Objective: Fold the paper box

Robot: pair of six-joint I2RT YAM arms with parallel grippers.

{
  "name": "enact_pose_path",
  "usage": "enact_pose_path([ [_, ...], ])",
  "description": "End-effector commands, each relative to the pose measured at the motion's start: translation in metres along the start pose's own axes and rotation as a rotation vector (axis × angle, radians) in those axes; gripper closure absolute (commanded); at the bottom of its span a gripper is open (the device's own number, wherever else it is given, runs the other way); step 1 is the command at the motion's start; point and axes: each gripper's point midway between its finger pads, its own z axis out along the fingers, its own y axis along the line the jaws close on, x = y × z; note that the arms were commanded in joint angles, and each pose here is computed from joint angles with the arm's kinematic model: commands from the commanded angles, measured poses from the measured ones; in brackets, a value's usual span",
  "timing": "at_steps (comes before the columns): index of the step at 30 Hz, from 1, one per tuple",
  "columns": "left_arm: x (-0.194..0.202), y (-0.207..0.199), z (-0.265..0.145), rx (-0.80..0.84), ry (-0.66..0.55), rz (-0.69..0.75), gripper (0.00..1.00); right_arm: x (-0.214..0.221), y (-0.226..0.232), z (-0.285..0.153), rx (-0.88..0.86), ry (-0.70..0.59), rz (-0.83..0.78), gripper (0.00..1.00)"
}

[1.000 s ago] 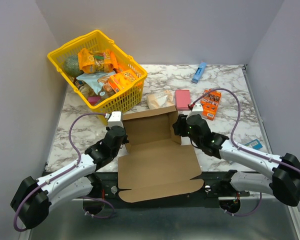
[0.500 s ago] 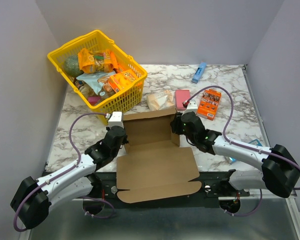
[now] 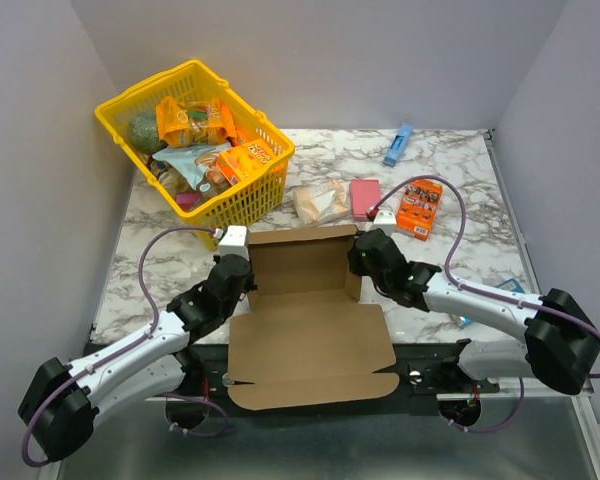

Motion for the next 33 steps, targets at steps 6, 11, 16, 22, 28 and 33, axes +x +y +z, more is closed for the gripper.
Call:
enact_pose_path([
  [6, -0.041, 0.005, -0.008, -0.033, -0.122, -0.073, 1.0, 0.008, -0.083, -0.012, 0.475, 0.005, -0.057, 0.88],
  [11, -0.048, 0.009, -0.01, -0.063, -0.136, -0.055, 1.0, 0.011, -0.097, -0.017, 0.563, 0.016, -0.081, 0.92],
  [16, -0.052, 0.012, -0.012, -0.082, -0.14, -0.042, 1.0, 0.009, -0.109, -0.027, 0.623, -0.007, -0.069, 0.97],
  [22, -0.053, 0.007, -0.008, -0.063, -0.132, -0.027, 1.0, 0.005, -0.119, -0.033, 0.712, -0.019, -0.076, 0.99],
  [28, -0.061, 0.005, -0.01, -0.061, -0.143, -0.018, 1.0, 0.0, -0.121, -0.035, 0.75, -0.031, -0.087, 0.99],
  [33, -0.06, -0.001, -0.007, -0.041, -0.13, -0.021, 1.0, 0.0, -0.114, -0.033, 0.704, -0.016, -0.06, 0.79],
])
